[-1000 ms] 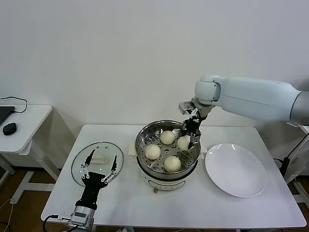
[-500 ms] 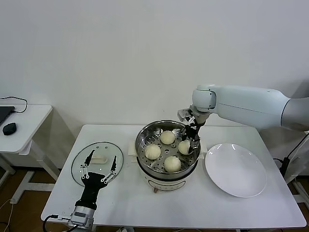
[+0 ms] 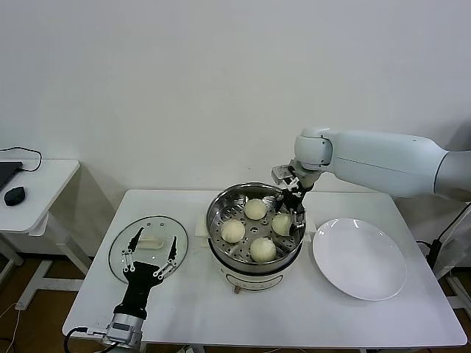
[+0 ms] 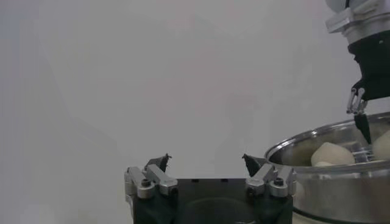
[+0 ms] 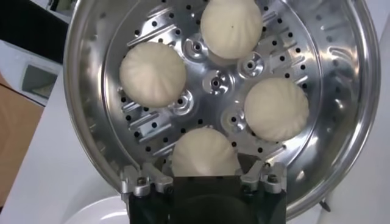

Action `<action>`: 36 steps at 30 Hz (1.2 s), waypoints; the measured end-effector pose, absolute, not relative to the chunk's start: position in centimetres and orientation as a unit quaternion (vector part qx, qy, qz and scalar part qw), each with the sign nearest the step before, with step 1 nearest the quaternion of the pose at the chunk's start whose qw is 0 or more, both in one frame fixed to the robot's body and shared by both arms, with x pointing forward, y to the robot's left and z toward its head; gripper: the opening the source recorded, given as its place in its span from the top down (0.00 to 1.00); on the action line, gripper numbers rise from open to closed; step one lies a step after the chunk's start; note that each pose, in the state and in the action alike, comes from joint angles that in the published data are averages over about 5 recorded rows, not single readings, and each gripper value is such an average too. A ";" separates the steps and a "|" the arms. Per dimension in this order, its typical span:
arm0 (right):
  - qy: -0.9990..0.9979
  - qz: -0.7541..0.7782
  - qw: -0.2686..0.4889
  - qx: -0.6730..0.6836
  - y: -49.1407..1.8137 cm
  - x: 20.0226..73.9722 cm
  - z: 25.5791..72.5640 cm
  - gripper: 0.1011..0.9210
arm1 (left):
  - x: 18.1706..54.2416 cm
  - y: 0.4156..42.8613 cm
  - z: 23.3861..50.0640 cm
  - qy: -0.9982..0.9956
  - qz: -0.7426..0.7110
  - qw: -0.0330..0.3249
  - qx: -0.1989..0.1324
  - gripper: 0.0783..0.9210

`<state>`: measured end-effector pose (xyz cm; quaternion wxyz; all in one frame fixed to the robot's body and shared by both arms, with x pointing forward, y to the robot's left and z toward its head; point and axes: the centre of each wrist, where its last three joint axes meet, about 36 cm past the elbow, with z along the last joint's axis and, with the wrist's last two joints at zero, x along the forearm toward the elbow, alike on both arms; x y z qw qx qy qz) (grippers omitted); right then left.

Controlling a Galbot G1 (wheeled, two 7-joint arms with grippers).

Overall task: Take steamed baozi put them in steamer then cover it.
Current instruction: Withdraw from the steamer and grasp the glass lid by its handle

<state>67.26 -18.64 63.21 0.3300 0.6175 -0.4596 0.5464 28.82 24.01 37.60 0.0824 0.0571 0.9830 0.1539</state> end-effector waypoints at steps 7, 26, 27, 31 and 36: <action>-0.547 0.523 0.222 0.614 -20.4 66.3 64.8 0.12 | 28.9 24.0 37.8 0.982 0.160 0.086 0.058 0.12; -0.912 0.298 -0.153 0.238 -26.4 61.4 56.1 0.12 | 30.9 24.4 37.7 0.951 0.286 0.118 0.014 0.12; -0.921 0.283 -0.159 0.215 -26.9 61.0 55.4 0.12 | 31.1 24.6 37.7 0.948 0.295 0.119 0.012 0.12; -0.949 0.230 -0.173 0.131 -29.1 59.3 52.4 0.12 | 31.8 25.1 37.1 0.935 0.333 0.126 0.005 0.12; -0.968 0.179 -0.168 0.050 -31.9 56.3 48.4 0.12 | 32.8 26.4 36.1 0.905 0.404 0.134 0.002 0.12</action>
